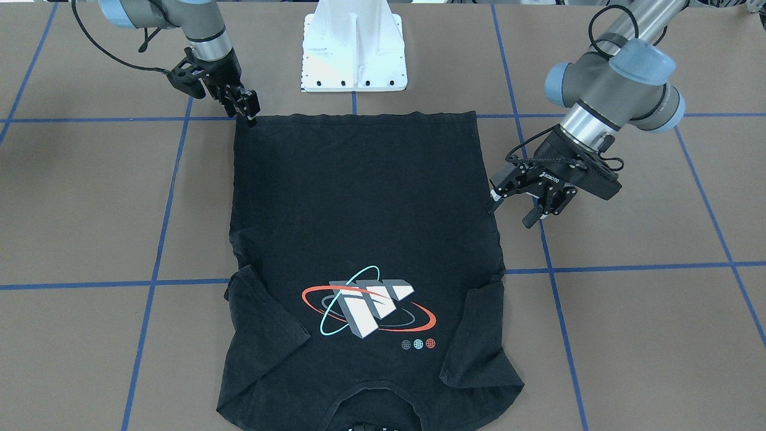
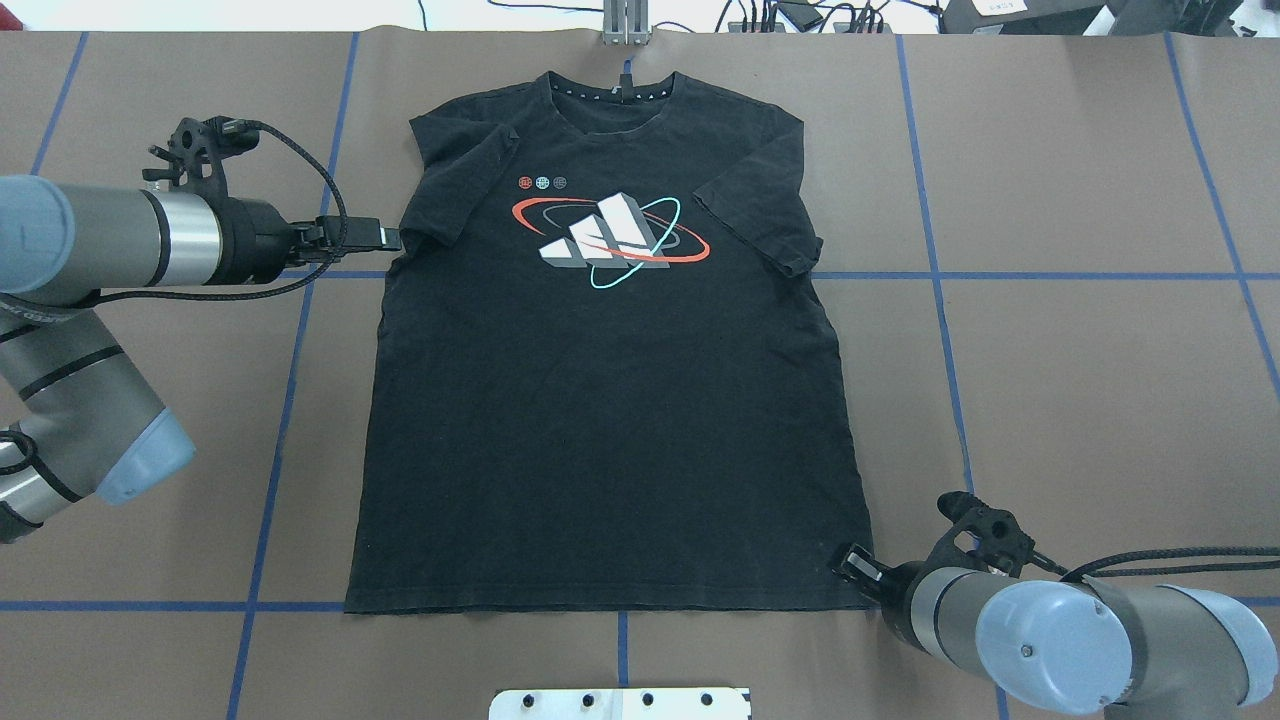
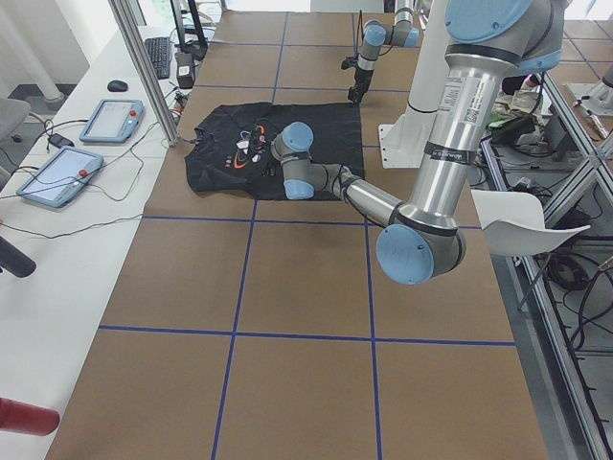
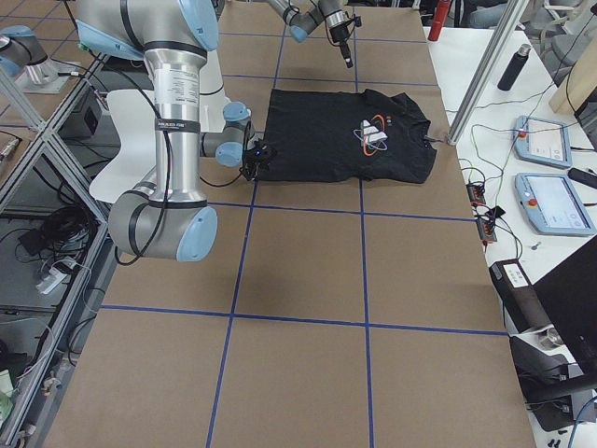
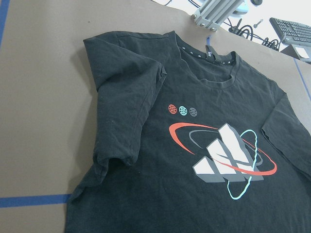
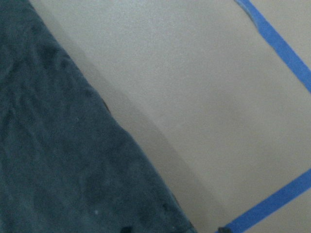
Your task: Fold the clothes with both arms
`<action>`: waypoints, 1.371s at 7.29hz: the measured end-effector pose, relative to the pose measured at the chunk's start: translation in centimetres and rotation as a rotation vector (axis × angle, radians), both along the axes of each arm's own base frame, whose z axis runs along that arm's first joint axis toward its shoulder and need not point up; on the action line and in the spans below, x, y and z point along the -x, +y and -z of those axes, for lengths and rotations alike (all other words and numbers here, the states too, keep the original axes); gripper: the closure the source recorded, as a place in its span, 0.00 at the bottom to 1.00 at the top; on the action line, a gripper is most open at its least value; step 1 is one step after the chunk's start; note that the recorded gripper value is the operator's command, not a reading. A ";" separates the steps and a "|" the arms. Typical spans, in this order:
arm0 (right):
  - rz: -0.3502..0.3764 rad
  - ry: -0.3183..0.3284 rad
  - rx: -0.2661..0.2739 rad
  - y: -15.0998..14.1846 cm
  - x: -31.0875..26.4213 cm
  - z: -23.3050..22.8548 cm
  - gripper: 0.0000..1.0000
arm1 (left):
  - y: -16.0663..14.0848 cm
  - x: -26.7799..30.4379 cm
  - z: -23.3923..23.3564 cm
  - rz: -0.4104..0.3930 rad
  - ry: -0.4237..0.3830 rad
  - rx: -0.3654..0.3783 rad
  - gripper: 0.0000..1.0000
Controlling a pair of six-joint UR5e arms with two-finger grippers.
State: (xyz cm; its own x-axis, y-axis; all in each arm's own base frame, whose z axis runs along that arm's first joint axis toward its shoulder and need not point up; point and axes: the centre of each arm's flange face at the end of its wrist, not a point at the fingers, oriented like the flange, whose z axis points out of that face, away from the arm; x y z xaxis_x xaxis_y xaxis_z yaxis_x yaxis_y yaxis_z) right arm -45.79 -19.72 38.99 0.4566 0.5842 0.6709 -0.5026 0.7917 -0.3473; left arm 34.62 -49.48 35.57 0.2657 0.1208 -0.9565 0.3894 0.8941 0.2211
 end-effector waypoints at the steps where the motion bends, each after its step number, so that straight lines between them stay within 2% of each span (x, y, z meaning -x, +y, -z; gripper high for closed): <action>1: 0.001 0.002 0.000 0.0 0.0 -0.1 0.67 | 0.0 0.0 0.1 0.002 0.001 -0.001 0.00; 5: 0.004 0.003 0.002 0.2 -0.1 -0.1 0.63 | 0.0 0.1 0.1 0.004 0.001 0.000 0.00; 7: 0.007 0.002 0.002 0.4 -0.1 -0.1 0.52 | 0.0 0.1 0.0 0.004 0.000 0.001 0.00; 10: 0.019 -0.007 0.002 1.0 0.2 0.3 0.53 | 0.0 0.1 -0.2 0.004 -0.002 0.004 0.00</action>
State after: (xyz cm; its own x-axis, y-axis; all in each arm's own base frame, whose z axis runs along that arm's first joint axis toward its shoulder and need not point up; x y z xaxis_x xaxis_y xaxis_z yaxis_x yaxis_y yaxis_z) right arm -45.98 -18.72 38.72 0.4633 0.5768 0.6728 -0.4849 0.8005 -0.3523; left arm 34.53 -49.49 35.79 0.2685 0.1163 -0.9562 0.3925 0.8933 0.2189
